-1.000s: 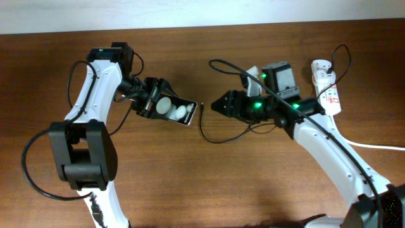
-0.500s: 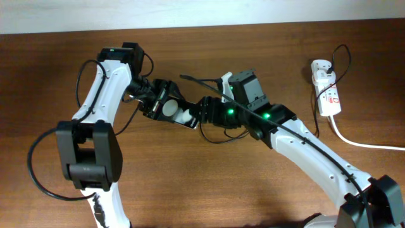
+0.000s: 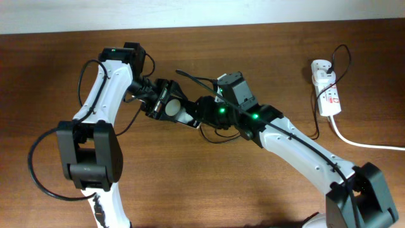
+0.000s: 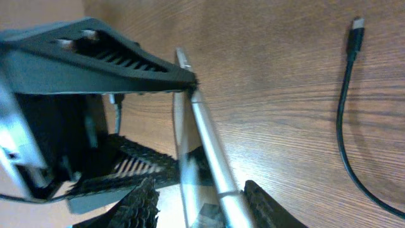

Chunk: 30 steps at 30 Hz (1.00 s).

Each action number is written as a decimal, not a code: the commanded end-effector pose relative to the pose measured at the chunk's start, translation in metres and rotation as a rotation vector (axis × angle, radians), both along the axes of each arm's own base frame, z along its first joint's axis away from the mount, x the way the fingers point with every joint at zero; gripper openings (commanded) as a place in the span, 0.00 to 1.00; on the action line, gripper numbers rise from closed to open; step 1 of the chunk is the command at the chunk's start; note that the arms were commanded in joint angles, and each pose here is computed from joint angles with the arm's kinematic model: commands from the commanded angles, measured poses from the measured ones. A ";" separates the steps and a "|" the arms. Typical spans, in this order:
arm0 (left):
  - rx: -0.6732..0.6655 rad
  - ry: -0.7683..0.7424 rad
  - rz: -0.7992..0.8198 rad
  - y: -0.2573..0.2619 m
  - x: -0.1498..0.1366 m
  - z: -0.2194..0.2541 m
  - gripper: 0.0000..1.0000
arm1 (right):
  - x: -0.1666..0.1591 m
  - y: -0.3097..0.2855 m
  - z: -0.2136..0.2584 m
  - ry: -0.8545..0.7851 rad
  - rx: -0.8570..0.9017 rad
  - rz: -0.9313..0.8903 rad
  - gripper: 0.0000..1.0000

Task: Plug charger to phone and switch on socket
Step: 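Grasp the phone with the right gripper from the left gripper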

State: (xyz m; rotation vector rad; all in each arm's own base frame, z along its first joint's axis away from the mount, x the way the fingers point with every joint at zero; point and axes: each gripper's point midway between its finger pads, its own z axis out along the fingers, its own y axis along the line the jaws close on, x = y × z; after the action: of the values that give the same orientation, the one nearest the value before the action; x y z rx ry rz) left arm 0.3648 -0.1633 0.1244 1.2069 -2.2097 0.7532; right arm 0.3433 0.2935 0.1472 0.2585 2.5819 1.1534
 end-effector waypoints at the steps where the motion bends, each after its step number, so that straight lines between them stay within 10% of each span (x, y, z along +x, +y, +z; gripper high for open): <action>1: -0.064 -0.044 0.008 -0.010 0.003 0.027 0.00 | 0.003 0.004 -0.008 0.009 -0.012 -0.002 0.43; 22: -0.065 -0.043 0.009 -0.010 0.003 0.027 0.03 | 0.004 0.018 -0.009 -0.020 0.004 0.020 0.25; 30: -0.065 -0.043 0.009 -0.010 0.003 0.027 0.09 | 0.004 0.018 -0.009 -0.020 0.004 0.021 0.05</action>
State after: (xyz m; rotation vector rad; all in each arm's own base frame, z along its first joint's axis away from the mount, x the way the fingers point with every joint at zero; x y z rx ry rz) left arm 0.3657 -0.1675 0.1297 1.1988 -2.1839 0.7880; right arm 0.3442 0.3080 0.1342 0.2557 2.5918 1.1661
